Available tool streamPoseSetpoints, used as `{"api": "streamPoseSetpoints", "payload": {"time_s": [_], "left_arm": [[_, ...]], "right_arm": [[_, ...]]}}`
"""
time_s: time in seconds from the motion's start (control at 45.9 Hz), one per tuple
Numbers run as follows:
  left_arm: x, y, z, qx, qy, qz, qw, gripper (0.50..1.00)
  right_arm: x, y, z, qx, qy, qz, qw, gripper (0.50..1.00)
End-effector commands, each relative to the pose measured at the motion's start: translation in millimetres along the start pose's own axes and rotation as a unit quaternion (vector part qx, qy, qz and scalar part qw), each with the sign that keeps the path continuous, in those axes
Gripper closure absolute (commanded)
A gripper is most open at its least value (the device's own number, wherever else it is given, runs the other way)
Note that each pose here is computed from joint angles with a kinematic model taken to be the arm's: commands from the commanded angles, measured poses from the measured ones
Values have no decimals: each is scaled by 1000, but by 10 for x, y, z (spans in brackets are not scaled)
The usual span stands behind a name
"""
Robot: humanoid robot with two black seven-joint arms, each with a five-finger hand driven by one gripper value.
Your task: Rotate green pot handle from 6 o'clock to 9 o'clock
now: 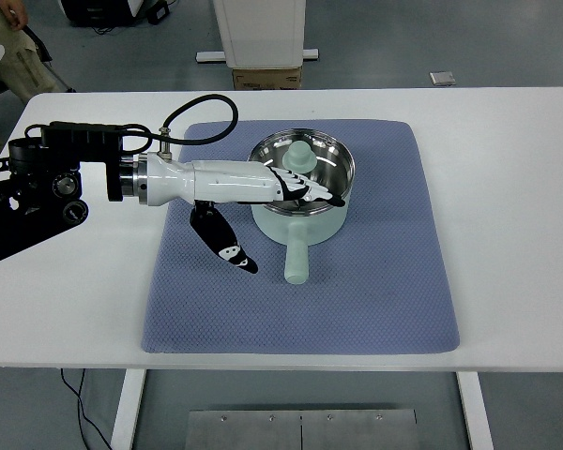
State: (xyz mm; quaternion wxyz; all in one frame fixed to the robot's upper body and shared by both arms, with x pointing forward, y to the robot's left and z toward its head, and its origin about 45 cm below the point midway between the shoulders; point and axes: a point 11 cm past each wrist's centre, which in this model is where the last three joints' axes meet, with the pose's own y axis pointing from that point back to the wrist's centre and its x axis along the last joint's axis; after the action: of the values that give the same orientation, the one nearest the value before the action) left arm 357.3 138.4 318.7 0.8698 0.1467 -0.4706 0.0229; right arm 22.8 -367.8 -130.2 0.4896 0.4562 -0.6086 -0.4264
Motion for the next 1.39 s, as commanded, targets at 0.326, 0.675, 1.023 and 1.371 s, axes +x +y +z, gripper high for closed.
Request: {"api": "streamPoseSetpoints", "payload": {"time_s": [0.326, 0.675, 1.023, 1.371], "left_arm": [[-6, -192, 120, -13, -56, -47, 997, 500], [-158, -342, 165, -23, -87, -91, 992, 500], [-256, -381, 153, -18, -126, -136, 983, 500], [-376, -432, 149, -20, -149, -169, 974, 500]], "right_arm": [[0, 0, 0, 0, 0, 0, 1000, 500], [0, 0, 0, 0, 0, 0, 1000, 500], [0, 0, 0, 0, -1, 0, 1000, 500], [0, 0, 0, 0, 0, 0, 1000, 500]]}}
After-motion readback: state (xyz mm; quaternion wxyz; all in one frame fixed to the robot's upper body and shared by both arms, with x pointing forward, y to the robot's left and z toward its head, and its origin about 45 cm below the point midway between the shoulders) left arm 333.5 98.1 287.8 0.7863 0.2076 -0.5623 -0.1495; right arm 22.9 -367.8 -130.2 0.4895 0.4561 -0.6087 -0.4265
